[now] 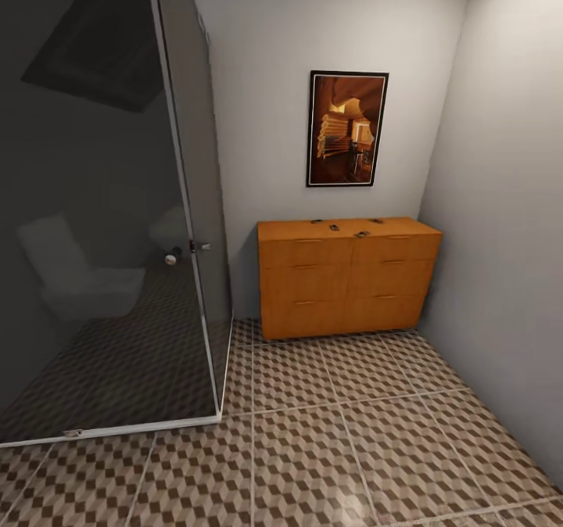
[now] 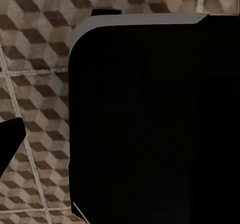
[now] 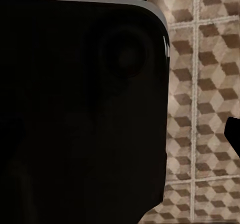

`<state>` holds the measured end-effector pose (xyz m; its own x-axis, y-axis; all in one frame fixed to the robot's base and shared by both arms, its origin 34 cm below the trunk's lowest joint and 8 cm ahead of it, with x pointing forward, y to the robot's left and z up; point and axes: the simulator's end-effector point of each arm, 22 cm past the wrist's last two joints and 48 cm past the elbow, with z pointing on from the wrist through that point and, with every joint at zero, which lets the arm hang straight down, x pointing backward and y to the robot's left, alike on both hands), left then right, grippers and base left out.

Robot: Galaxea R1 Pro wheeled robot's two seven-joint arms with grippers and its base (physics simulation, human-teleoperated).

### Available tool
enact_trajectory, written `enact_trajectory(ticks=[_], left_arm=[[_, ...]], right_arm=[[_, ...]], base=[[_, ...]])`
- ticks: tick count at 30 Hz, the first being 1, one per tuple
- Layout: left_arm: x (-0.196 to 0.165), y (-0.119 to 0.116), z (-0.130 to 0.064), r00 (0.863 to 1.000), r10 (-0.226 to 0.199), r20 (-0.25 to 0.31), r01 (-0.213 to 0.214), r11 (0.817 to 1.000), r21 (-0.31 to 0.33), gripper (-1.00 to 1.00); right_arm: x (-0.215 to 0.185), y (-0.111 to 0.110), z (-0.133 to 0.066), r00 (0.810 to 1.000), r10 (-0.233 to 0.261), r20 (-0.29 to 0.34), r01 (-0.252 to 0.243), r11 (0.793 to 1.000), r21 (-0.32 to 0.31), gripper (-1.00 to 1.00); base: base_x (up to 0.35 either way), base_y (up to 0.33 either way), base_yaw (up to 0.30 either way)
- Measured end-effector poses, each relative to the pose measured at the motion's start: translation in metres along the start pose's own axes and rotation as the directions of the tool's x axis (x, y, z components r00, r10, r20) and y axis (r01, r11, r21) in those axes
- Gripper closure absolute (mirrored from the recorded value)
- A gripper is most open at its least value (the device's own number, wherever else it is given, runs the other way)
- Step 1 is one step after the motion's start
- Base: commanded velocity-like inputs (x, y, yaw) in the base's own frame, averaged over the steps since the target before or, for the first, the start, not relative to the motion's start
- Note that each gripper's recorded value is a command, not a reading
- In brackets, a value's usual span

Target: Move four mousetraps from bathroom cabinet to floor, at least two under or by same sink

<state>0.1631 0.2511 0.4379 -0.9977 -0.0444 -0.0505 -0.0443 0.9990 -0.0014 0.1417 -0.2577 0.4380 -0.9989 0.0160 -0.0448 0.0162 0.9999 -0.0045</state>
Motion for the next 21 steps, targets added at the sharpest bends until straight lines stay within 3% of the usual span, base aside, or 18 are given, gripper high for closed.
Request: enact_trajectory(ticks=[21], left_arm=[[0.0001,-0.0092,-0.0001,1.000,0.005,0.000,-0.005,1.000,0.012,-1.00]], right_arm=[[0.0001,-0.0034,0.0000,1.000,0.003,0.000,-0.003,1.000,0.005,-1.00]], base=[[0.000,0.000,-0.251]])
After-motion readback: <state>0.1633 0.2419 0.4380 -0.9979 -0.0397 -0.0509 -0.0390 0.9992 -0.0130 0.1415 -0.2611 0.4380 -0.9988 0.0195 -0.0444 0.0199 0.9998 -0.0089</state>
